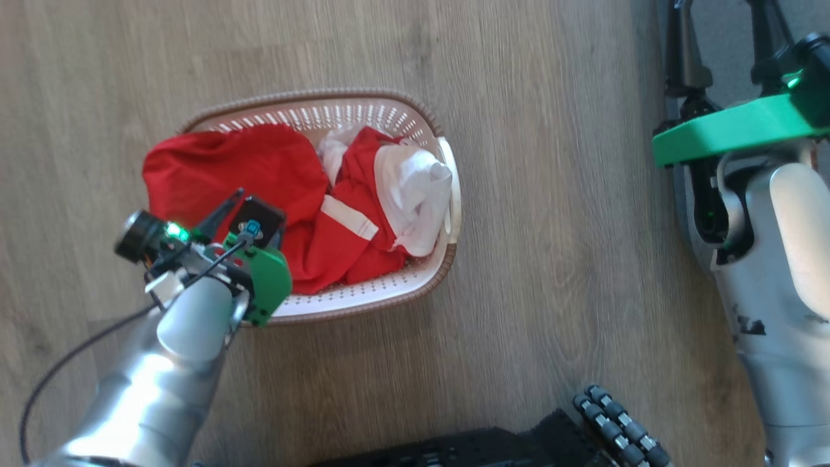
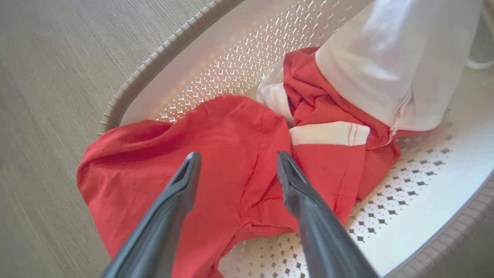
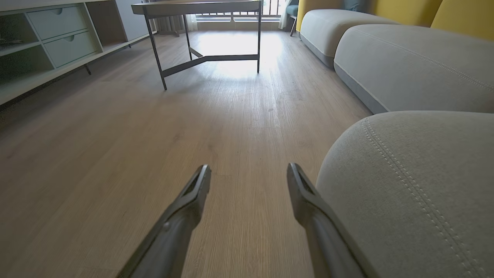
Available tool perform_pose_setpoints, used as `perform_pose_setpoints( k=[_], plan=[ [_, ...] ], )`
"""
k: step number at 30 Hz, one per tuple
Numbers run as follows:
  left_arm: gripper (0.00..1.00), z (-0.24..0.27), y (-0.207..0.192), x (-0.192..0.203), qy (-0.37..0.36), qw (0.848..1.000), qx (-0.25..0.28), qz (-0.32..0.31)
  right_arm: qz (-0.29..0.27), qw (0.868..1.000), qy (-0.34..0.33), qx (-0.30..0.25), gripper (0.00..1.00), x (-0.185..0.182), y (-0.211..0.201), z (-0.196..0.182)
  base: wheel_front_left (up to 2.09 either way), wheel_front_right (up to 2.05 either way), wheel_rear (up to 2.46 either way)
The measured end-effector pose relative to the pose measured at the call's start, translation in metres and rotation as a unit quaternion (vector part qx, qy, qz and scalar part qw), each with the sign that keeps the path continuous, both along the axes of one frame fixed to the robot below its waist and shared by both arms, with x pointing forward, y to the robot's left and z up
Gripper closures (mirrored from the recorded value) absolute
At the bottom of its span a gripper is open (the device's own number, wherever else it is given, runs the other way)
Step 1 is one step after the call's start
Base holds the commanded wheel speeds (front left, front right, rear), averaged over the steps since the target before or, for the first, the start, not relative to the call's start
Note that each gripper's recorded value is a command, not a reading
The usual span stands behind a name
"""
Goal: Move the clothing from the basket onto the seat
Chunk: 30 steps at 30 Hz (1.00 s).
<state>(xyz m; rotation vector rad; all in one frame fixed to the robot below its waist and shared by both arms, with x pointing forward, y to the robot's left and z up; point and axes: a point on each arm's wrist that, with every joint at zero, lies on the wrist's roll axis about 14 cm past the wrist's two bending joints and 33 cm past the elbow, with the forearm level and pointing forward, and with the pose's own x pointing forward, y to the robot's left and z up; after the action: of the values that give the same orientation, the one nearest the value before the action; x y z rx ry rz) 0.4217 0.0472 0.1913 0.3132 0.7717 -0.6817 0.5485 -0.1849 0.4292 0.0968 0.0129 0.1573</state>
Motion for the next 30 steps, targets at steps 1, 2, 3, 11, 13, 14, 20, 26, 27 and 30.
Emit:
perform_pose_setpoints(
  k=[1, 2, 3, 11, 13, 14, 20, 26, 27, 30],
  plan=[
    [0.00, -0.006, 0.001, 0.001, 0.001, 1.000, 0.011, -0.015, -0.002, 1.000, 0.002, 0.001, 0.00, 0.002, -0.001, -0.003, 0.00, 0.00, 0.00],
    [0.00, -0.011, 0.002, 0.002, 0.000, 0.999, 0.024, -0.032, -0.004, 1.000, 0.004, 0.002, 0.00, 0.003, -0.002, -0.006, 0.00, 0.00, 0.00],
    [0.00, -0.016, 0.002, 0.003, -0.001, 0.998, 0.034, -0.049, -0.006, 1.000, 0.006, 0.003, 0.00, 0.004, -0.003, -0.010, 0.00, 0.00, 0.00],
    [0.00, -0.054, 0.004, 0.008, -0.011, 0.964, 0.143, -0.225, -0.018, 0.999, 0.037, 0.006, 0.00, 0.005, -0.009, -0.043, 0.00, 0.00, 0.00],
    [0.00, -0.062, 0.008, 0.011, -0.012, 0.951, 0.172, -0.257, -0.023, 0.999, 0.043, 0.009, 0.00, 0.005, -0.010, -0.050, 0.00, 0.00, 0.00],
    [0.00, -0.067, 0.010, 0.013, -0.013, 0.945, 0.188, -0.269, -0.024, 0.999, 0.045, 0.011, 0.00, 0.005, -0.010, -0.053, 0.00, 0.00, 0.00],
    [0.00, -0.086, 0.017, 0.018, -0.003, 0.918, 0.247, -0.311, -0.031, 0.998, 0.051, 0.013, 0.00, 0.008, -0.012, -0.063, 0.00, 0.00, 0.00],
    [0.00, -0.104, 0.036, 0.014, 0.033, 0.891, 0.312, -0.329, -0.040, 0.997, 0.065, 0.019, 0.00, 0.005, -0.014, -0.076, 0.00, 0.00, 0.00],
    [0.00, -0.106, 0.038, 0.015, 0.035, 0.889, 0.317, -0.329, -0.040, 0.997, 0.067, 0.019, 0.00, 0.005, -0.015, -0.077, 0.00, 0.00, 0.00],
    [0.00, -0.110, 0.042, 0.014, 0.041, 0.883, 0.329, -0.333, -0.042, 0.996, 0.071, 0.020, 0.00, 0.004, -0.015, -0.081, 0.00, 0.00, 0.00]
  ],
)
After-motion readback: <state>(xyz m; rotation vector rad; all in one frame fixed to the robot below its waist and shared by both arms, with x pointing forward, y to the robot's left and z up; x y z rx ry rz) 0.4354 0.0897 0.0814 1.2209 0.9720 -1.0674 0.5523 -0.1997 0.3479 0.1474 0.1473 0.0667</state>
